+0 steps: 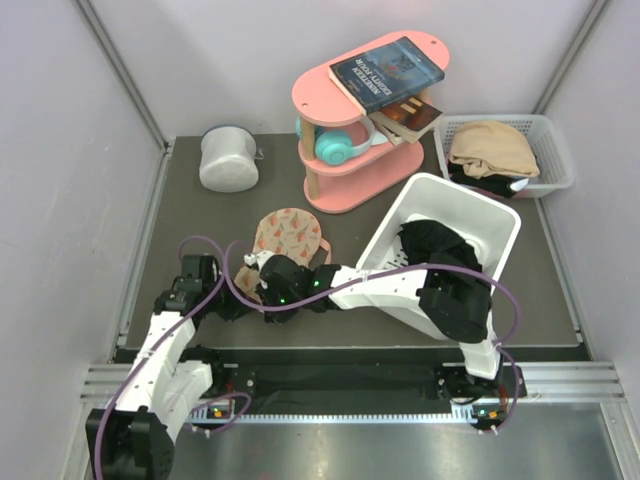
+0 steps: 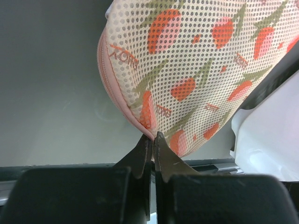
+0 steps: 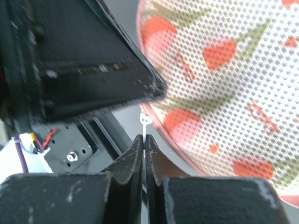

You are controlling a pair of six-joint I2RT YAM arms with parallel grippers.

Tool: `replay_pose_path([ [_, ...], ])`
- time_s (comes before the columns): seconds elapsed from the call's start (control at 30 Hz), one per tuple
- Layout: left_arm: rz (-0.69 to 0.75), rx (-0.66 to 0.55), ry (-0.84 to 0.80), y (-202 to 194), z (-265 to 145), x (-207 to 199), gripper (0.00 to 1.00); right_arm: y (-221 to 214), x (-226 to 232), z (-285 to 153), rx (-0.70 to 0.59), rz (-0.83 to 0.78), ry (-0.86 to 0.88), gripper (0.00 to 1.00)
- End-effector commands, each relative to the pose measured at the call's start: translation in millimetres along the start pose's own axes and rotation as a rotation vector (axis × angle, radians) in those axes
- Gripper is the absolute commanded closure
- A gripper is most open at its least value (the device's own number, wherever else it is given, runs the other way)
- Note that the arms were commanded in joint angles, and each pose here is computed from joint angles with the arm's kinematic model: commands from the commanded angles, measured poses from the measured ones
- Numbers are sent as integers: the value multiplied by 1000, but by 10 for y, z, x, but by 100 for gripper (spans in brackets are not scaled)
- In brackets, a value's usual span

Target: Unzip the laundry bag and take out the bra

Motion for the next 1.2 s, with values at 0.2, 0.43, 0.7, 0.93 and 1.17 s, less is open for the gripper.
replay_pose_path([
  [0.2, 75, -122, -2, 257, -43, -184, 100, 39, -146, -331, -66, 36, -51, 100],
  [0.43, 94, -135, 21, 345, -36, -209, 100, 13, -368, -440, -94, 93, -97, 100],
  [0.7, 121, -146, 10, 499, -25, -293, 100, 62, -367, -451, -104, 83, -94, 100],
  [0.93, 171, -191, -16, 759, -32, -549, 63, 206, -115, -365, -101, 20, -28, 100],
  [1.17, 174, -162, 41, 608, -193, -437, 17, 300, 107, -177, -78, -10, 44, 100],
])
Point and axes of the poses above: each gripper's point midway between its finger pads, its own z axis out along the fingers, its own x axis along the line the jaws close on, y = z × x, the point moved 9 cm from there along -z, back along the fingers
